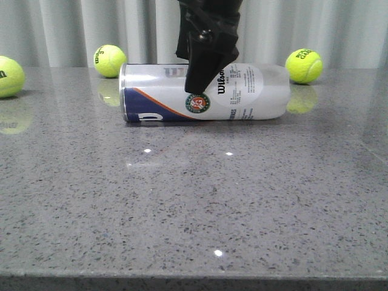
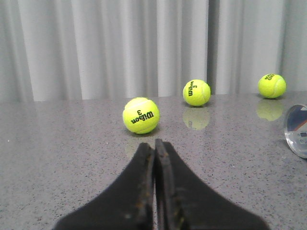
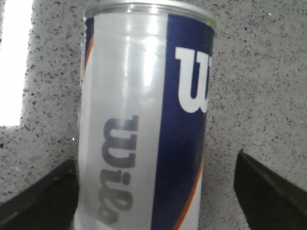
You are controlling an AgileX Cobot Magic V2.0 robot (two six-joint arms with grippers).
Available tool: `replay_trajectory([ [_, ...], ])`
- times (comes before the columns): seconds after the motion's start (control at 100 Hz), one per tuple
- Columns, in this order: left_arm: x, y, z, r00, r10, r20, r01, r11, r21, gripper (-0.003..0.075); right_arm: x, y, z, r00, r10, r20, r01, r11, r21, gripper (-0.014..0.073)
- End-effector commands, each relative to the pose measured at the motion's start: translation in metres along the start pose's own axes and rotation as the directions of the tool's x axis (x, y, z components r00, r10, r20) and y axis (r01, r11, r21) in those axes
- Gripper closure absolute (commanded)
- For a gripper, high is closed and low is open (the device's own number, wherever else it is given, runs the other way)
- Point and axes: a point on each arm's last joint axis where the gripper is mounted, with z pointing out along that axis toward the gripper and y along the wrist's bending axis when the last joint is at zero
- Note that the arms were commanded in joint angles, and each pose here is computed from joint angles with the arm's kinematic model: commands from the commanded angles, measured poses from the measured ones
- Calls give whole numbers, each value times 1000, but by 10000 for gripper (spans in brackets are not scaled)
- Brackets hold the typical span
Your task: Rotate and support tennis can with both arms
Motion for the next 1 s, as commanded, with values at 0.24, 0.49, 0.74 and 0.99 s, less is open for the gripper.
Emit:
replay_trajectory([
  [0.24,5,0,-2,998,-12,68,12,1000,-2,741,-13,-2,-86,962,241,130,-259,955,143,-52],
  [0.49,5,0,-2,998,-12,68,12,1000,-2,741,-2,-2,-129,815,537,216,-574,799,182,-52],
  [0.74,5,0,-2,998,-12,68,12,1000,-2,741,31,-10,-173,607,718,341,-795,547,263,-50],
  [0.99,5,0,-2,998,-12,68,12,1000,-2,741,79,8,-201,456,734,503,-888,336,314,-50],
])
